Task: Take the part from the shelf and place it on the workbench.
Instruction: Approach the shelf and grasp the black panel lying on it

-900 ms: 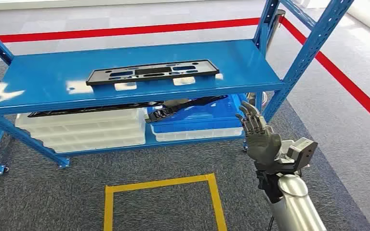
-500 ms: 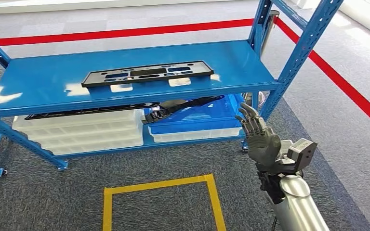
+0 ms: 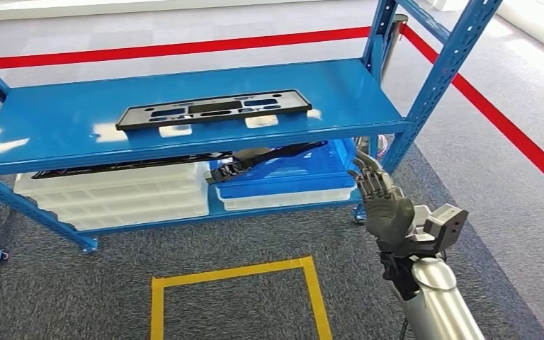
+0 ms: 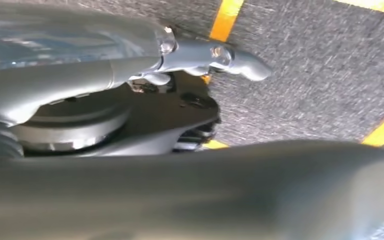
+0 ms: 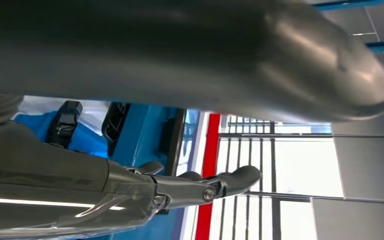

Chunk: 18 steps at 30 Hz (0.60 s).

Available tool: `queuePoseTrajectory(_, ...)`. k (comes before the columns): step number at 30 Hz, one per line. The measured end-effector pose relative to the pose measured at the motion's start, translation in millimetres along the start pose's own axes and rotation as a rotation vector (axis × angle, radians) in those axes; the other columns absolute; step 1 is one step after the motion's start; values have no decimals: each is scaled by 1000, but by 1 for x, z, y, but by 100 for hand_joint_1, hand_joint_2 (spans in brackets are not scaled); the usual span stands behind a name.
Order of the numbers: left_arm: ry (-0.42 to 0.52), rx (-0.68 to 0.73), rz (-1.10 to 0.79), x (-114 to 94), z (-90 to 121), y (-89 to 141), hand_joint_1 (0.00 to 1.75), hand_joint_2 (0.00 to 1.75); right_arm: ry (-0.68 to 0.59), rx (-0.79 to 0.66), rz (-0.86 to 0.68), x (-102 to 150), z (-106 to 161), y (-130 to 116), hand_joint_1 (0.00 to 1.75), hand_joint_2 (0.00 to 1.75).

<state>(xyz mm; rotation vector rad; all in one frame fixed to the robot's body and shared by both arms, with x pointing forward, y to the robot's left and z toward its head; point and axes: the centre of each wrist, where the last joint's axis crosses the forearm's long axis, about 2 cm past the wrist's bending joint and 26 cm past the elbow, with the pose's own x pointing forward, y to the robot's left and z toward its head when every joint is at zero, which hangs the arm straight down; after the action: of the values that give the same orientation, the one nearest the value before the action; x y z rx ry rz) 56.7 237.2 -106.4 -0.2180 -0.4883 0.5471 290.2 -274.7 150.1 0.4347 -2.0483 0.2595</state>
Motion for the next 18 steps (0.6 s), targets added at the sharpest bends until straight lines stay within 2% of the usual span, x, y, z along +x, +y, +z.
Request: queuePoseTrajectory(18, -3, -9, -4, 1, -1, -3, 0, 0, -11, -5, -27, 1, 2, -1, 0, 0)
